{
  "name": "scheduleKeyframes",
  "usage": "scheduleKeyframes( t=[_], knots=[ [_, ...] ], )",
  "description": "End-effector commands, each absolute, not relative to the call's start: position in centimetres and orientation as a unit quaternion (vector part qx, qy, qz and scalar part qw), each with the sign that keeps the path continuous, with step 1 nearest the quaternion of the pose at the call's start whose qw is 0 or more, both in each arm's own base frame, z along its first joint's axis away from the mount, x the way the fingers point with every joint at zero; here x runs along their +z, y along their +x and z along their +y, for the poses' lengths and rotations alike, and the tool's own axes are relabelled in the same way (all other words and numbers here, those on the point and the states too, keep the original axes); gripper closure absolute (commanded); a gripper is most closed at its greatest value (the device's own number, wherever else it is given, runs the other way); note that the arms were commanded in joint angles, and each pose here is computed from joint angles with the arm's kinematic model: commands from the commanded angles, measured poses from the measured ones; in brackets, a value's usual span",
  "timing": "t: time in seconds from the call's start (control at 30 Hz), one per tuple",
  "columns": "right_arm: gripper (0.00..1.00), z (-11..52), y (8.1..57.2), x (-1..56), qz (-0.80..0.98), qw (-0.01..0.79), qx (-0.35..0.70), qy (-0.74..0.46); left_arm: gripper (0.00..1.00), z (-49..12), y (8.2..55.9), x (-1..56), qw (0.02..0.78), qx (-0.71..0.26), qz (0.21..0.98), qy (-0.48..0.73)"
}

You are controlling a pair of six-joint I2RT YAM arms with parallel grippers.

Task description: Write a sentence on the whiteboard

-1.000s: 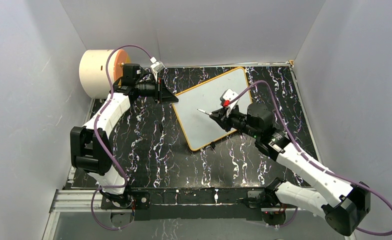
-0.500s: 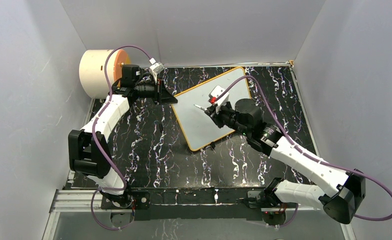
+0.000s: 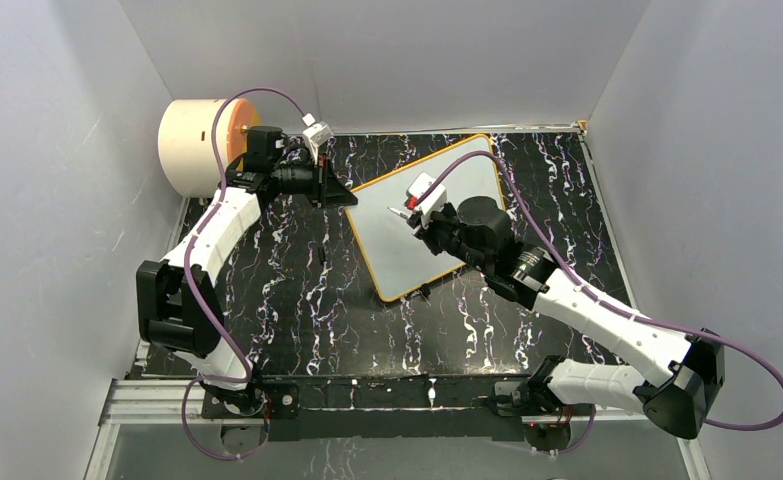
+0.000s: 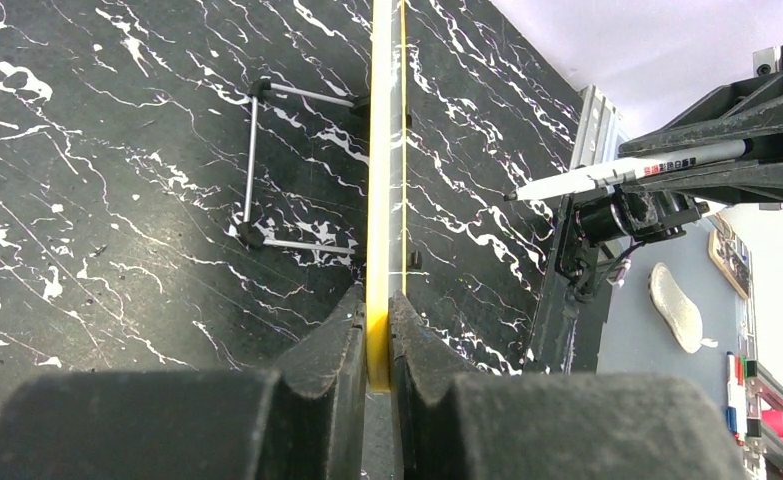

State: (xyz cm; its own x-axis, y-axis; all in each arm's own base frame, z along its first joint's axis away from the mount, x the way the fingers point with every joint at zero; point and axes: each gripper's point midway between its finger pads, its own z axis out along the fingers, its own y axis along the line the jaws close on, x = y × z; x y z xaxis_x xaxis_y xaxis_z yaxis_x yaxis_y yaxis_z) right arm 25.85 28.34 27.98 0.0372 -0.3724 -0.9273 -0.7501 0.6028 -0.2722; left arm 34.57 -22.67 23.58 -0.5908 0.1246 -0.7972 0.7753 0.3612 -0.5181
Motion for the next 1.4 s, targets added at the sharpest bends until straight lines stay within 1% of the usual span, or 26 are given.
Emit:
scheduleKeyframes(
  t=[0.0,0.17,0.23,0.33,0.43,0.57,0.7,0.87,1.03,1.13,1.17,1.37],
  knots=[
    [1.00,28.3,26.2,32.1,0.644,0.634,0.161,-0.397,0.92,-23.0,34.9,24.7,0.351,-0.462,0.753,0.311],
    [1.00,28.4,26.0,31.9,0.642,0.634,0.169,-0.396,0.64,-22.8,35.0,25.1,0.354,-0.457,0.765,0.286],
    [1.00,28.4,25.9,32.0,0.640,0.636,0.174,-0.394,0.57,-22.8,34.8,25.6,0.363,-0.459,0.762,0.279],
    [1.00,28.4,25.7,31.9,0.642,0.634,0.178,-0.393,0.51,-22.7,34.4,26.2,0.379,-0.462,0.758,0.261],
    [1.00,28.2,25.5,32.1,0.641,0.636,0.182,-0.389,0.49,-22.5,34.1,26.4,0.390,-0.467,0.758,0.235],
    [1.00,28.0,25.1,32.0,0.641,0.637,0.189,-0.386,0.49,-22.5,33.8,25.8,0.398,-0.478,0.756,0.202],
    [1.00,28.2,24.9,32.6,0.633,0.644,0.199,-0.380,0.52,-23.0,33.6,25.2,0.387,-0.501,0.748,0.198],
    [1.00,28.3,24.9,32.7,0.631,0.645,0.205,-0.379,0.62,-23.2,33.9,24.2,0.373,-0.503,0.751,0.211],
    [1.00,28.8,24.9,32.8,0.631,0.642,0.209,-0.383,0.86,-23.5,34.3,23.9,0.360,-0.503,0.748,0.243],
    [1.00,29.3,25.0,32.7,0.633,0.637,0.209,-0.387,0.98,-23.6,34.6,23.6,0.354,-0.501,0.746,0.261],
    [1.00,29.5,25.1,32.6,0.635,0.636,0.208,-0.387,1.00,-23.5,34.5,23.2,0.345,-0.500,0.750,0.262],
    [1.00,30.3,25.3,32.1,0.643,0.633,0.191,-0.387,1.00,-23.3,34.2,22.7,0.334,-0.493,0.750,0.287]
  ],
)
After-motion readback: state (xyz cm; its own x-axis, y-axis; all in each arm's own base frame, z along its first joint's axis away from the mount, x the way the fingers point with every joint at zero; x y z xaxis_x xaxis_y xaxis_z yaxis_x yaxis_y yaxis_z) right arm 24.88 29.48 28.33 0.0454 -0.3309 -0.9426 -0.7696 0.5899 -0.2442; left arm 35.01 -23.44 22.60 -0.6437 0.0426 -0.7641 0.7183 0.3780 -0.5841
